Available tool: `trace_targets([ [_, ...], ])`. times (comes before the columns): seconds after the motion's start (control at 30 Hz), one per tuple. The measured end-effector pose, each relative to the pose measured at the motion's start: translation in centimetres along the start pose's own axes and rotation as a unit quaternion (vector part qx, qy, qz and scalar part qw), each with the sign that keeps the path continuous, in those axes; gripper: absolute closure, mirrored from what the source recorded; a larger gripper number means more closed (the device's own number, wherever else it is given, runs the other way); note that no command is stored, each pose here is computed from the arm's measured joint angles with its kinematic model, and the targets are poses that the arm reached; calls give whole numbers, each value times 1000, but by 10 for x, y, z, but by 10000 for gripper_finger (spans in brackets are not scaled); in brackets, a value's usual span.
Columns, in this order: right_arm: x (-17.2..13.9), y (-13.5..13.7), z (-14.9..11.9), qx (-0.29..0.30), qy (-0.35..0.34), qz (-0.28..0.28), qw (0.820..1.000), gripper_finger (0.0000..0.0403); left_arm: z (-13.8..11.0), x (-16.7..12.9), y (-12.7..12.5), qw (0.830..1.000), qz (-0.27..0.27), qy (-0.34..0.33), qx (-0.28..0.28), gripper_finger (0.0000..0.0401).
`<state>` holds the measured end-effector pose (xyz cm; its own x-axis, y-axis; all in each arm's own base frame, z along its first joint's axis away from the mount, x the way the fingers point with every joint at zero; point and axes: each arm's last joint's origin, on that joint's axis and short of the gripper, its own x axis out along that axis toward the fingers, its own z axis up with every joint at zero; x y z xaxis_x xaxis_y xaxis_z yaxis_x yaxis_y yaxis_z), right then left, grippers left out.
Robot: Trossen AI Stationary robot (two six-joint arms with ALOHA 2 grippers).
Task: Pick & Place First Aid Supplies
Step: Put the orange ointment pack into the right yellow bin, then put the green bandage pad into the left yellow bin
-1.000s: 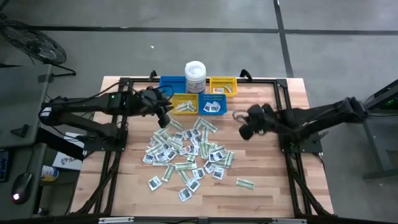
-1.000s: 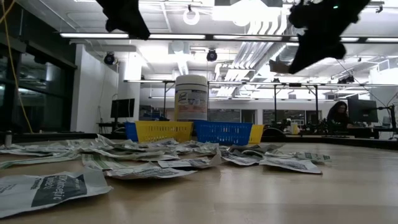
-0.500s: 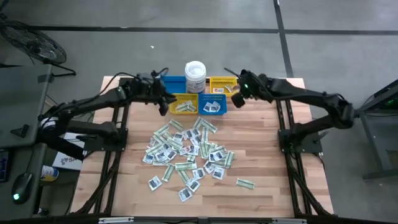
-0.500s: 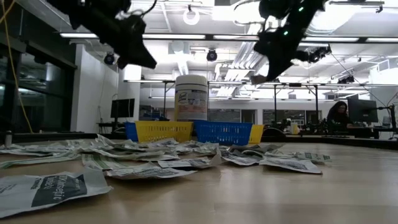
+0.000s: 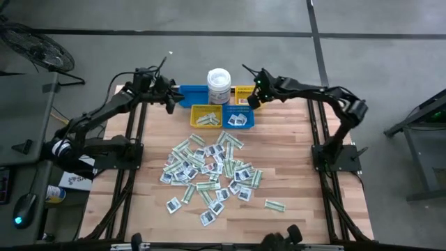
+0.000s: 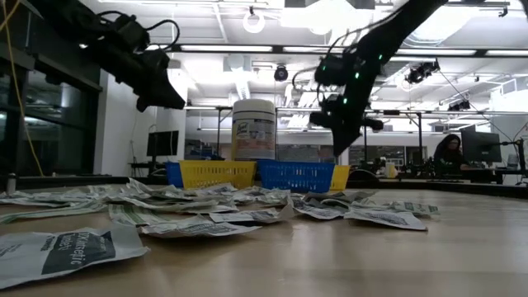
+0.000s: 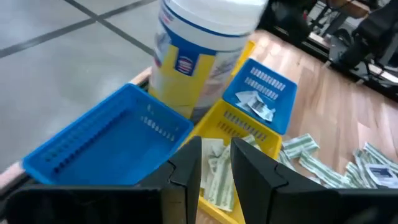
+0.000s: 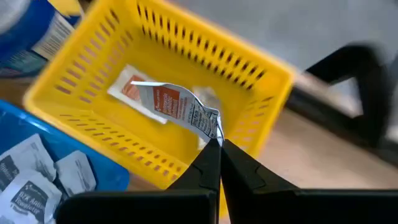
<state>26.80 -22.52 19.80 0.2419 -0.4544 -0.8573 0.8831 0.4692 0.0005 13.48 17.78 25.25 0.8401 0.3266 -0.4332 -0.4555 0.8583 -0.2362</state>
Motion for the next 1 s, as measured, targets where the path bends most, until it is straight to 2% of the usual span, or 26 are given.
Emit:
trace_targets([
  [0.1,11,1,-3,27,16,3,1000,403,0,-2,3,1000,-4,-4,0,314],
  [0.3,12,1,-1,48,8,8,999,391,0,-3,5,1000,-10,-5,-1,314],
  [0.6,12,-4,3,66,8,32,997,308,0,-3,4,1000,-23,-5,0,314],
  [0.77,-2,-10,9,69,-10,41,997,279,0,-3,3,999,-37,-5,-1,314],
  [1.0,-44,-19,11,37,-25,82,996,277,0,-4,0,997,-79,-3,-22,314],
])
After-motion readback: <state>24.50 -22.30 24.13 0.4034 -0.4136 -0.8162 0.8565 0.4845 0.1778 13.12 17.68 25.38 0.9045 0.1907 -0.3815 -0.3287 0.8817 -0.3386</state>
